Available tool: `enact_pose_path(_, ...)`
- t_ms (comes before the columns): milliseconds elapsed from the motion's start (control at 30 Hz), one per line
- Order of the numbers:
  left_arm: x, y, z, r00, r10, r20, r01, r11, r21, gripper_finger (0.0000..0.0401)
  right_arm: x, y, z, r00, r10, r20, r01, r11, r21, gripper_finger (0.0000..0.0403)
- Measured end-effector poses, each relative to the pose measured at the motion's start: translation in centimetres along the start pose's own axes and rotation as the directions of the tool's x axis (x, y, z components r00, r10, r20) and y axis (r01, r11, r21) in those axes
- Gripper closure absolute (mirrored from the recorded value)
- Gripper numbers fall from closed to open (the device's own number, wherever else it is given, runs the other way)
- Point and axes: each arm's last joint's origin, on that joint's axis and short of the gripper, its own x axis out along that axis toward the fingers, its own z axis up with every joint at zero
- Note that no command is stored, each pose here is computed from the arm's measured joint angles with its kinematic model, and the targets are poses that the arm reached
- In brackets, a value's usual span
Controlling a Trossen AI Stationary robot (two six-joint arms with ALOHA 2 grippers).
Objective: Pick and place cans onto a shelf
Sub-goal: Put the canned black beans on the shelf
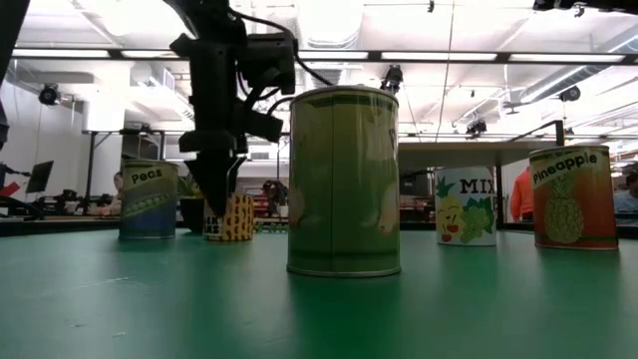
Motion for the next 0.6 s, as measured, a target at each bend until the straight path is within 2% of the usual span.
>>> enact_pose_path(200, 0.4, -0.1, -0.3, 1.000, 0.000, -0.008, 0.000, 1.000, -0.005, 0.0062, 0.0, 0.0, 0.0, 1.000, 0.003, -0.005, -0.003, 1.000, -0.011, 0.0390)
enact_pose_path(400, 0.0, 0.0, -0.1, 1.000, 0.000, -0.006, 0.000, 1.000, -0.010, 0.0117, 0.0, 0.0, -0.1, 1.000, 0.004, -0.008, -0.004, 1.000, -0.012, 0.0390)
enact_pose_path(500, -0.7, 0.0, 0.4, 1.000, -0.002, 0.004, 0.003, 0.999, -0.034, 0.0142, 0.0, 0.1, -0.1, 1.000, 0.003, -0.012, -0.004, 1.000, -0.013, 0.0390)
enact_pose_path(600, -2.7, -0.2, 1.2, 0.998, -0.066, 0.000, 0.065, 0.995, -0.071, 0.0147, 0.0, 0.0, -0.2, 0.999, -0.022, -0.030, 0.022, 1.000, -0.013, 0.0390)
